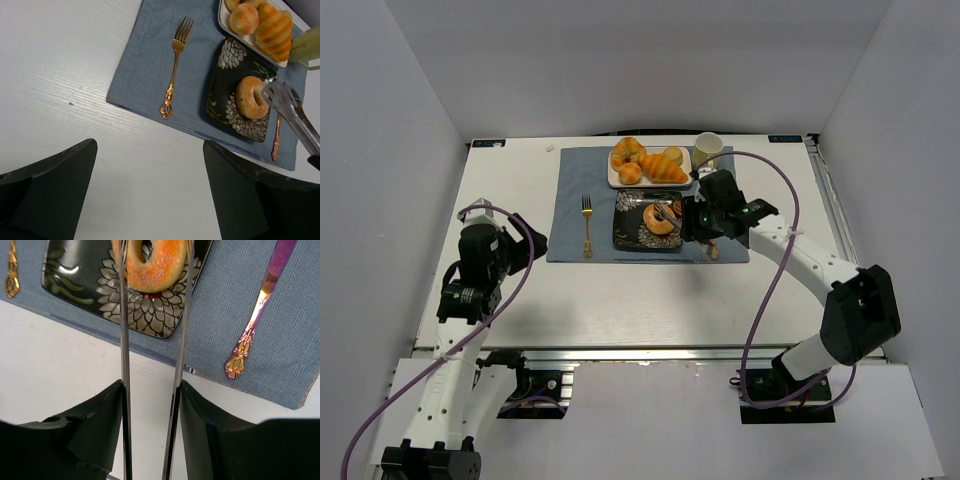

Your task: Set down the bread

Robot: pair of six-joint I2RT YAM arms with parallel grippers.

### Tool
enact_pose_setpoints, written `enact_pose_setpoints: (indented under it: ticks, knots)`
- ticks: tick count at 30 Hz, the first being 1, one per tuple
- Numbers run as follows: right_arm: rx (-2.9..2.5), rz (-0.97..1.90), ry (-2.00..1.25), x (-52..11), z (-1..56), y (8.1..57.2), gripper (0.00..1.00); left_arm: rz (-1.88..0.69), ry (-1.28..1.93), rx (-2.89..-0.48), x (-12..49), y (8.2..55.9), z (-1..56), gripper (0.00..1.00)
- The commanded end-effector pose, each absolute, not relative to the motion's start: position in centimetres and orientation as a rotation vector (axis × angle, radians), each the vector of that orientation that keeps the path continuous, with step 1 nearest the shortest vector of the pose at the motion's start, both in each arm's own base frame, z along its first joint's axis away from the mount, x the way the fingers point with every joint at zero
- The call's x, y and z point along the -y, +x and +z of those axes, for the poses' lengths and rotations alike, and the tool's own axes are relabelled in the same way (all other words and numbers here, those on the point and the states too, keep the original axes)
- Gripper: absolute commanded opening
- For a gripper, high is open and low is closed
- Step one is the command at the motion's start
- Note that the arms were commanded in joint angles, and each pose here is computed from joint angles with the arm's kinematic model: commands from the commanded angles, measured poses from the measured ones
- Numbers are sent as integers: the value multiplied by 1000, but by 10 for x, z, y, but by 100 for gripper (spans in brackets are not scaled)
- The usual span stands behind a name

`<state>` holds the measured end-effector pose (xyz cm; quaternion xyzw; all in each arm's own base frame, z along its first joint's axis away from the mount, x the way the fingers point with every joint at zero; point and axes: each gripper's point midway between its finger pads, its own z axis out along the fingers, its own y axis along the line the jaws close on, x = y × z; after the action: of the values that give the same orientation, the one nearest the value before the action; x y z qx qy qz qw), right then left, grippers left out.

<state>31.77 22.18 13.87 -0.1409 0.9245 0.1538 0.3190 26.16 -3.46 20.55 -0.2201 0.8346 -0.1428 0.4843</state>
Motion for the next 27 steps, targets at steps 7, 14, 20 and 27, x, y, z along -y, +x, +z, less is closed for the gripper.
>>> enact_pose_setpoints:
  ticks: [7,14,20,27]
  knots:
    - [-2271,417,-342,-223,201,330,53,-348,-528,-2035,35,260,205,98]
    - [-2147,259,-200,-181,248,328,55,-352,-532,-2035,36,258,205,98]
    - [-2011,108,-71,-119,299,321,52,-344,-524,-2041,35,258,204,98]
    - [-1968,-129,110,-6,304,357,56,-366,-528,-2028,37,260,204,98]
